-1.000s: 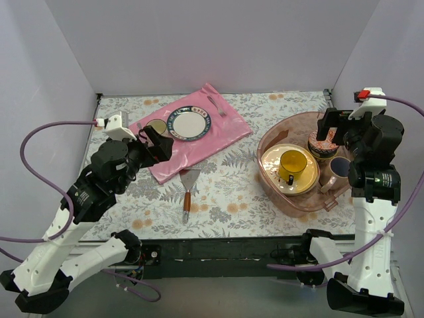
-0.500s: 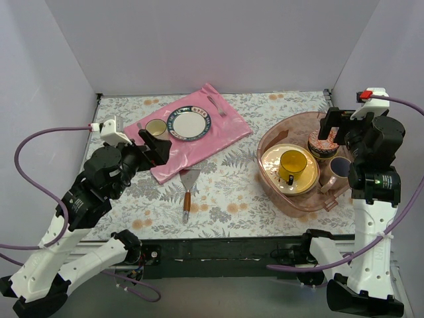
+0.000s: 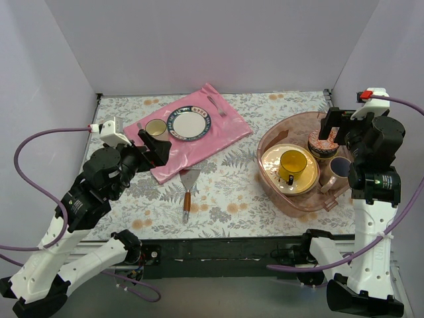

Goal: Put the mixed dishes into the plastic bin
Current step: Reset both arms

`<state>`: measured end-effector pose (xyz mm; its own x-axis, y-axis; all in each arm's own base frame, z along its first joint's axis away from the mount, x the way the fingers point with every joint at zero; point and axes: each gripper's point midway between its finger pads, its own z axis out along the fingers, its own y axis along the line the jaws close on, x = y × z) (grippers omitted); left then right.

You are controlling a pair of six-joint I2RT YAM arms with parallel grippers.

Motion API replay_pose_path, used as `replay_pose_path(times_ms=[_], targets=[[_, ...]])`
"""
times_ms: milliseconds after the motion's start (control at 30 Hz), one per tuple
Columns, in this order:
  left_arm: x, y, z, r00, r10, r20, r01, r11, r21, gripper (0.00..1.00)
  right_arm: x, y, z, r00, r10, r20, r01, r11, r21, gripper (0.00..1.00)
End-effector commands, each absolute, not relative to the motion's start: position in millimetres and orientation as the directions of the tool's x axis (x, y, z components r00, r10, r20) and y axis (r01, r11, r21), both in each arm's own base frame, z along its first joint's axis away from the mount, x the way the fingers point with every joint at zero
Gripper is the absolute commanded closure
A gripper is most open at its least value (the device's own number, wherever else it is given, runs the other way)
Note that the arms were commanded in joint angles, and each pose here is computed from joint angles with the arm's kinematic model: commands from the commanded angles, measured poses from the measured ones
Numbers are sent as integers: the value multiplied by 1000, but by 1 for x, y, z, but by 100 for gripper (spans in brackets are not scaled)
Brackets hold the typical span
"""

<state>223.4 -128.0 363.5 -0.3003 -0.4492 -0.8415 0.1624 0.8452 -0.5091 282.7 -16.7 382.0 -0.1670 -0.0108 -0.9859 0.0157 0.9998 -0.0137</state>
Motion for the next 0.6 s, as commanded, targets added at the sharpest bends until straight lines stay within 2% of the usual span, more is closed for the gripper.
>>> replay_pose_path(times_ms=[0, 567], targets=[[222, -126, 365, -291, -452, -843, 168, 843, -511, 2, 282, -21, 394, -121, -21, -992, 39, 999, -26, 1], [223, -126, 365, -287, -442, -850, 172, 849, -499, 2, 281, -21, 397, -118, -15, -993, 38, 999, -20, 1]])
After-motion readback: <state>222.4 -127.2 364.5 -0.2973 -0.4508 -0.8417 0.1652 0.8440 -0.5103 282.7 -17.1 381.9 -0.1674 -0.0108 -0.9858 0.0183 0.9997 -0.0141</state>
